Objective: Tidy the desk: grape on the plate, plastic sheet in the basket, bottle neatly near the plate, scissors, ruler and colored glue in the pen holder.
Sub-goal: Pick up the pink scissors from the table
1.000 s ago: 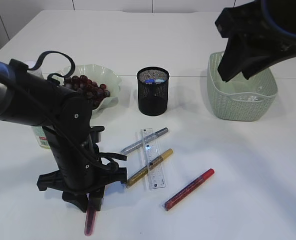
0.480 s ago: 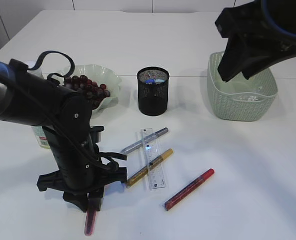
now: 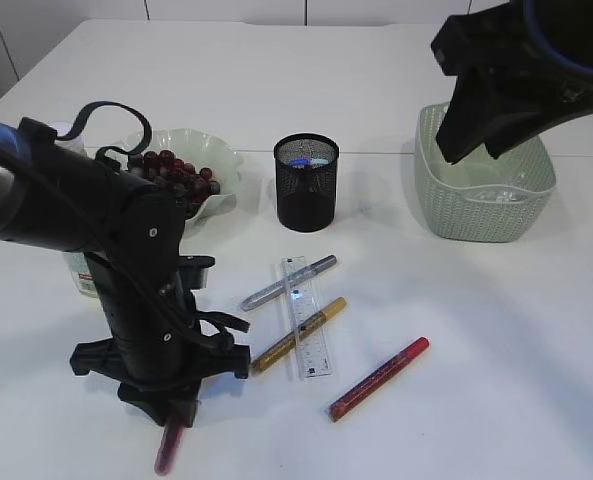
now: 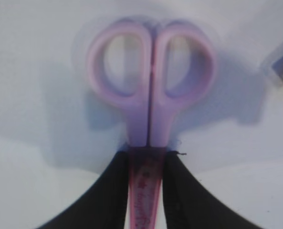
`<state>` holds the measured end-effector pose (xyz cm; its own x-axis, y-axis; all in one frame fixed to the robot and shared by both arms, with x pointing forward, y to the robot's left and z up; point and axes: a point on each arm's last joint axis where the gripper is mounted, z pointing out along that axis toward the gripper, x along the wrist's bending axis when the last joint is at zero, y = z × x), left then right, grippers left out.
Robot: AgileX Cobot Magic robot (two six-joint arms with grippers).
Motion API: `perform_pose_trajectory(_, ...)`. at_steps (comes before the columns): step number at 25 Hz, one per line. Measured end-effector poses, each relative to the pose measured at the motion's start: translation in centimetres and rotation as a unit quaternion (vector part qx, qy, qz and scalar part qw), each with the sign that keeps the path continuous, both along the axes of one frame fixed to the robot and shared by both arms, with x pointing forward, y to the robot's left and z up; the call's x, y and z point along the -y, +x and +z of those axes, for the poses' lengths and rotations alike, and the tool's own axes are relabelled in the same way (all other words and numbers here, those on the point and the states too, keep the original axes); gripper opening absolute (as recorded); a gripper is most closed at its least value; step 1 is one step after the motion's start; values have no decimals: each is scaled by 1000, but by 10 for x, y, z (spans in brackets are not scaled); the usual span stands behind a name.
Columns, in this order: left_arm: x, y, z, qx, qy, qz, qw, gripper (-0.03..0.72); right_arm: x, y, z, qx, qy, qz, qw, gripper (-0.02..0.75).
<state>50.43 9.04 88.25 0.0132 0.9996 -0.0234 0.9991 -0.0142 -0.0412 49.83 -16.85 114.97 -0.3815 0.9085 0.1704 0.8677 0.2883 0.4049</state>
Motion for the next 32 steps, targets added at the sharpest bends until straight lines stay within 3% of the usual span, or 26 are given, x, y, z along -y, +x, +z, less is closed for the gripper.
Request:
perform_pose_trajectory(6,-2,-2,0,-11,11,-51,999,163,0,0,0,0,0,0,1000,328)
perform_pose_trajectory(14,-6,-7,1,-39,27,-75,996,163,0,0,0,0,0,0,1000,328)
perform_pose_trajectory(32,-6,-12,5,-65,16,-121,990,162,0,0,0,0,0,0,1000,326)
